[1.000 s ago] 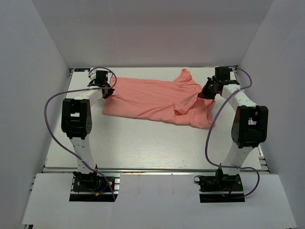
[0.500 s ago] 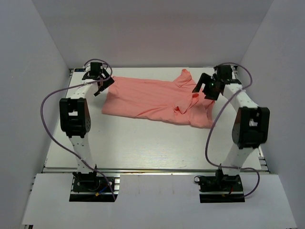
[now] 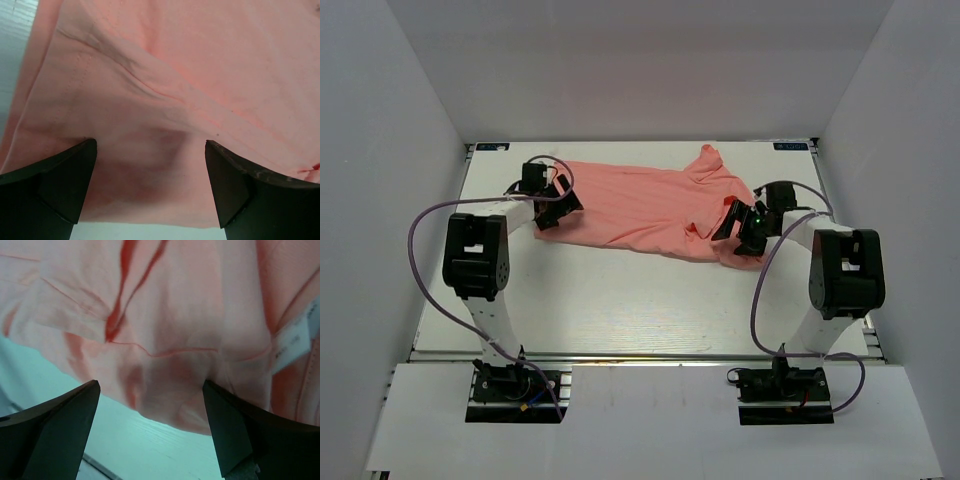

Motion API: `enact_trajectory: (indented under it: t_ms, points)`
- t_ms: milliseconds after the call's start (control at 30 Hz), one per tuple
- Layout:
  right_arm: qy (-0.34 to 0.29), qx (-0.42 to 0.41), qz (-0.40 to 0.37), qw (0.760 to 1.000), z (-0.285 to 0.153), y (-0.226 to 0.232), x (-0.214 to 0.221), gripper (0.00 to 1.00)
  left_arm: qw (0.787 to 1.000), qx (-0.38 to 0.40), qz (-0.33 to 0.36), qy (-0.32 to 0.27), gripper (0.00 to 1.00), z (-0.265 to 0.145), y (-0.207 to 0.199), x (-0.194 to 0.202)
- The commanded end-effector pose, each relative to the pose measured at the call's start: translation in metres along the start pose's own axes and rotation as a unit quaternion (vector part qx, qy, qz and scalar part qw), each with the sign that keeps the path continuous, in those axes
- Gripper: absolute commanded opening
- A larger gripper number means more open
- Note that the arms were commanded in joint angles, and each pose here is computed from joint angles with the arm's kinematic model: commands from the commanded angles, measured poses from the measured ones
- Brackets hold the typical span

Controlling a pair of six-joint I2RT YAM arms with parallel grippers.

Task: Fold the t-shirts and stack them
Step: Fold the flattened tshirt in 1/3 of the way

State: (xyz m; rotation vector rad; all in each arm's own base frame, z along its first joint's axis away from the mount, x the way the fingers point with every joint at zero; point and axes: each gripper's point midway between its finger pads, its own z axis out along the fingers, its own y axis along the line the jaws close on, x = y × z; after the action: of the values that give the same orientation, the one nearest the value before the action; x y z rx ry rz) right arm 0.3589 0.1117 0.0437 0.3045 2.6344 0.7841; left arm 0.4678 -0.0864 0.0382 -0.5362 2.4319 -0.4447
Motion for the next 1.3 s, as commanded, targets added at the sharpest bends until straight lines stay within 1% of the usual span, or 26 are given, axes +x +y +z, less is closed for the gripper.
enact_trajectory:
  t_ms: [0, 67, 100, 133, 200, 233, 267, 300, 333, 400, 433, 467, 533, 567, 633, 667, 733, 767, 867, 933, 1000, 1033, 1067, 1100, 1133, 1267]
  points:
    - [-0.01, 0.005, 0.019, 1.0, 0.007, -0.012, -0.005, 0.9, 0.998, -0.055, -0.019, 0.034, 1.0, 0.0, 0.034, 0.022]
    - [-0.004, 0.025, 0.05, 0.998, 0.011, -0.025, 0.001, 0.9, 0.994, -0.093, -0.028, 0.053, 1.0, -0.005, 0.055, 0.042]
    - [0.01, 0.041, 0.07, 0.997, 0.013, -0.035, 0.017, 0.9, 0.989, -0.135, -0.035, 0.052, 1.0, -0.012, 0.074, 0.047]
    - [-0.007, 0.06, 0.093, 0.994, 0.006, -0.048, 0.012, 0.9, 0.986, -0.155, -0.038, 0.051, 1.0, -0.017, 0.083, 0.051]
    - [-0.003, 0.096, 0.12, 0.988, 0.004, -0.069, 0.029, 0.9, 0.981, -0.184, -0.04, 0.045, 1.0, -0.034, 0.098, 0.062]
    - [-0.014, 0.113, 0.133, 0.985, -0.005, -0.08, 0.034, 0.9, 0.977, -0.202, -0.05, 0.052, 1.0, -0.041, 0.11, 0.073]
    - [-0.005, 0.12, 0.148, 0.982, -0.007, -0.086, 0.047, 0.9, 0.974, -0.214, -0.054, 0.048, 1.0, -0.048, 0.115, 0.075]
    - [-0.004, 0.124, 0.159, 0.98, -0.009, -0.091, 0.052, 0.9, 0.975, -0.213, -0.054, 0.038, 1.0, -0.058, 0.113, 0.073]
    - [0.004, 0.129, 0.17, 0.977, -0.013, -0.096, 0.07, 0.9, 0.971, -0.224, -0.064, 0.049, 1.0, -0.066, 0.122, 0.085]
    - [-0.019, 0.122, 0.168, 0.978, -0.023, -0.093, 0.069, 0.9, 0.972, -0.222, -0.064, 0.045, 1.0, -0.076, 0.124, 0.091]
    - [-0.004, 0.125, 0.176, 0.976, -0.024, -0.097, 0.087, 0.9, 0.972, -0.221, -0.064, 0.044, 1.0, -0.087, 0.126, 0.097]
    - [-0.02, 0.116, 0.161, 0.98, -0.031, -0.09, 0.083, 0.9, 0.975, -0.21, -0.06, 0.047, 1.0, -0.092, 0.123, 0.102]
    - [-0.015, 0.117, 0.154, 0.981, -0.036, -0.089, 0.093, 0.9, 0.979, -0.19, -0.052, 0.044, 1.0, -0.1, 0.118, 0.112]
    - [-0.031, 0.103, 0.139, 0.984, -0.044, -0.08, 0.087, 0.9, 0.985, -0.163, -0.042, 0.025, 1.0, -0.111, 0.106, 0.106]
    - [-0.033, 0.105, 0.121, 0.987, -0.052, -0.077, 0.086, 0.9, 0.989, -0.143, -0.036, 0.009, 1.0, -0.121, 0.101, 0.104]
    - [-0.067, 0.089, 0.094, 0.989, -0.065, -0.061, 0.067, 0.9, 0.992, -0.118, -0.035, -0.02, 1.0, -0.131, 0.089, 0.091]
    - [-0.085, 0.074, 0.047, 0.992, -0.078, -0.046, 0.059, 0.9, 0.992, -0.112, -0.039, -0.049, 1.0, -0.144, 0.081, 0.076]
    - [-0.107, 0.061, 0.023, 0.992, -0.088, -0.032, 0.043, 0.9, 0.991, -0.109, -0.046, -0.062, 1.0, -0.151, 0.077, 0.07]
    - [-0.132, 0.02, -0.042, 0.99, -0.107, 0.003, 0.031, 0.9, 0.989, -0.096, -0.045, -0.106, 1.0, -0.171, 0.068, 0.05]
    - [-0.133, -0.026, -0.08, 0.987, -0.111, 0.028, 0.028, 0.9, 0.987, -0.081, -0.052, -0.127, 1.0, -0.182, 0.058, 0.038]
    - [-0.111, -0.057, -0.101, 0.987, -0.104, 0.045, 0.038, 0.9, 0.987, -0.078, -0.052, -0.132, 1.0, -0.187, 0.055, 0.035]
    - [-0.113, -0.064, -0.104, 0.986, -0.101, 0.048, 0.037, 0.9, 0.986, -0.082, -0.053, -0.135, 1.0, -0.187, 0.057, 0.034]
    - [-0.102, -0.07, -0.114, 0.986, -0.095, 0.054, 0.043, 0.9, 0.986, -0.09, -0.053, -0.133, 1.0, -0.187, 0.06, 0.036]
    - [-0.081, -0.065, -0.106, 0.989, -0.083, 0.049, 0.048, 0.9, 0.986, -0.09, -0.053, -0.133, 1.0, -0.19, 0.06, 0.037]
    - [-0.072, -0.072, -0.114, 0.988, -0.078, 0.056, 0.052, 0.9, 0.986, -0.092, -0.053, -0.129, 1.0, -0.19, 0.061, 0.039]
    - [-0.03, -0.074, -0.115, 0.99, -0.048, 0.057, 0.061, 0.9, 0.986, -0.095, -0.053, -0.126, 1.0, -0.188, 0.064, 0.042]
